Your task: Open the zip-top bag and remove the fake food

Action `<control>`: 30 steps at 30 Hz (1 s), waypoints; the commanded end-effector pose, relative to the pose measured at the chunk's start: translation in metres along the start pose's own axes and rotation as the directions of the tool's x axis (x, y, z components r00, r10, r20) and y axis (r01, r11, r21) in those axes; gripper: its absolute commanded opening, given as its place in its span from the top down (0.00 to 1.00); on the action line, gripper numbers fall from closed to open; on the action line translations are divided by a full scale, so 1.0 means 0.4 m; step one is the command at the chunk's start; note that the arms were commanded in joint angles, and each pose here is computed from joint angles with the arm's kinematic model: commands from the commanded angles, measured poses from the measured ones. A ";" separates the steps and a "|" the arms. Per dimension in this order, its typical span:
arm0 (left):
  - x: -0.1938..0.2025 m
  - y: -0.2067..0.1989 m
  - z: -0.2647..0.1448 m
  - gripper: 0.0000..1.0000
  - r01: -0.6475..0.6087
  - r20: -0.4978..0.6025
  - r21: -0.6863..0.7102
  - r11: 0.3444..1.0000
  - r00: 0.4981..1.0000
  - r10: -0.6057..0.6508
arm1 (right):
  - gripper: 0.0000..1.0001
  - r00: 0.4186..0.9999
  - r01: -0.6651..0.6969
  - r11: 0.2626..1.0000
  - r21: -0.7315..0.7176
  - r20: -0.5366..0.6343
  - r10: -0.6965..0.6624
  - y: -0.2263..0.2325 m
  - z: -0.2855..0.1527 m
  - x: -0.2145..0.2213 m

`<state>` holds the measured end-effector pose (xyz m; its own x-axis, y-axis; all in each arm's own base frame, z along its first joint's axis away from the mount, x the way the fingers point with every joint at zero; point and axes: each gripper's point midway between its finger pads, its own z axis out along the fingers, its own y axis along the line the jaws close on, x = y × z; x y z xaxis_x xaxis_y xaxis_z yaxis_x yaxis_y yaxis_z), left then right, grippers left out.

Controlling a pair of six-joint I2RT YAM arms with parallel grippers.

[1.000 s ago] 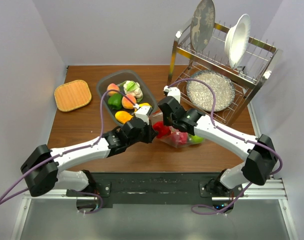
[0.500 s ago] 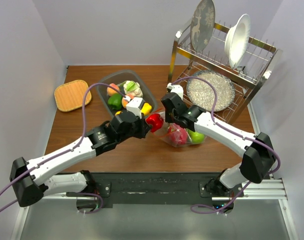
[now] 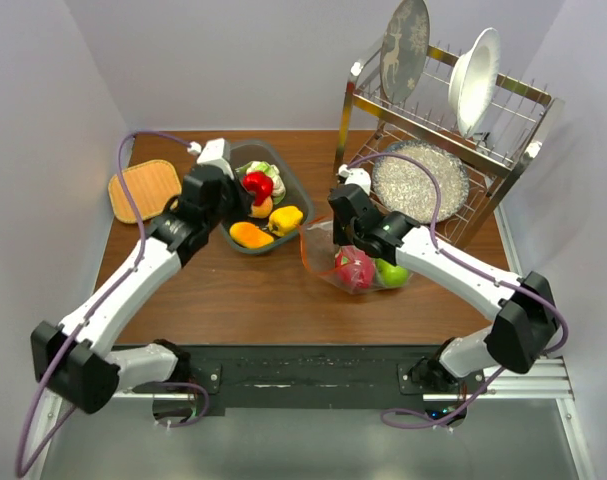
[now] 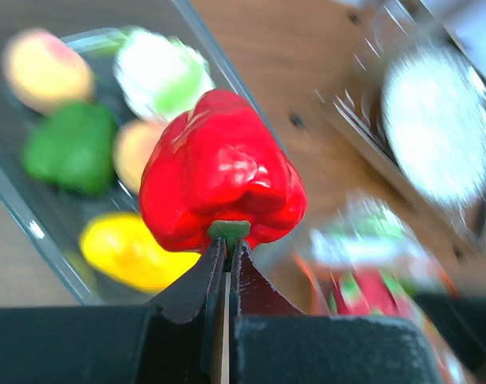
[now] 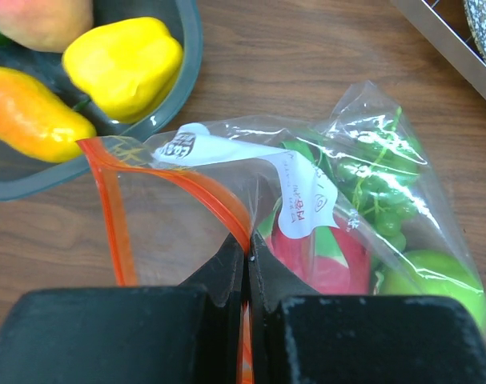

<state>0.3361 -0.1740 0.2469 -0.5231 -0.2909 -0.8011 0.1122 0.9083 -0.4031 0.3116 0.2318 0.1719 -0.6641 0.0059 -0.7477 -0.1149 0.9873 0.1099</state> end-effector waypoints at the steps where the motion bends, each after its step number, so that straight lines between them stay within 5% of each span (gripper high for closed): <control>1: -0.169 0.057 0.084 1.00 0.016 0.169 -0.042 0.999 0.986 -0.009 | 1.00 0.998 0.000 0.999 -0.037 0.055 0.002 -0.004 -0.049 -0.044; 7: -0.276 0.192 0.252 1.00 0.034 0.274 -0.160 0.986 0.962 0.011 | 1.00 0.999 0.017 0.997 -0.077 0.046 -0.014 -0.004 -0.069 -0.025; 16: -0.234 0.256 0.466 1.00 0.000 0.199 -0.168 0.986 0.979 0.034 | 1.00 0.999 0.026 0.995 -0.097 0.041 -0.022 -0.013 -0.083 -0.005; 23: -0.152 0.298 0.507 1.00 0.028 0.134 -0.203 0.979 0.991 -0.001 | 1.00 0.999 0.017 0.993 -0.113 0.051 -0.012 -0.018 -0.099 -0.002; 24: -0.145 0.305 0.508 0.95 0.027 0.126 -0.212 0.977 0.992 0.000 | 1.00 0.999 0.017 0.993 -0.114 0.049 -0.011 -0.018 -0.098 0.000; 27: -0.132 0.318 0.506 0.53 0.024 0.110 -0.223 0.974 0.994 0.001 | 1.00 0.999 0.018 0.993 -0.117 0.039 -0.013 -0.014 -0.093 0.004; 30: -0.129 0.314 0.489 0.30 0.020 0.108 -0.216 0.976 0.994 0.004 | 1.00 0.999 0.016 0.993 -0.119 0.036 -0.012 -0.011 -0.091 0.005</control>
<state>0.5396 -0.1079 0.1333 -0.4774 -0.3084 -0.8228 -0.0956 0.9490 -0.3003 0.2820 0.2188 0.1868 -0.6490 -0.0125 -0.7607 -0.1991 0.9678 0.1540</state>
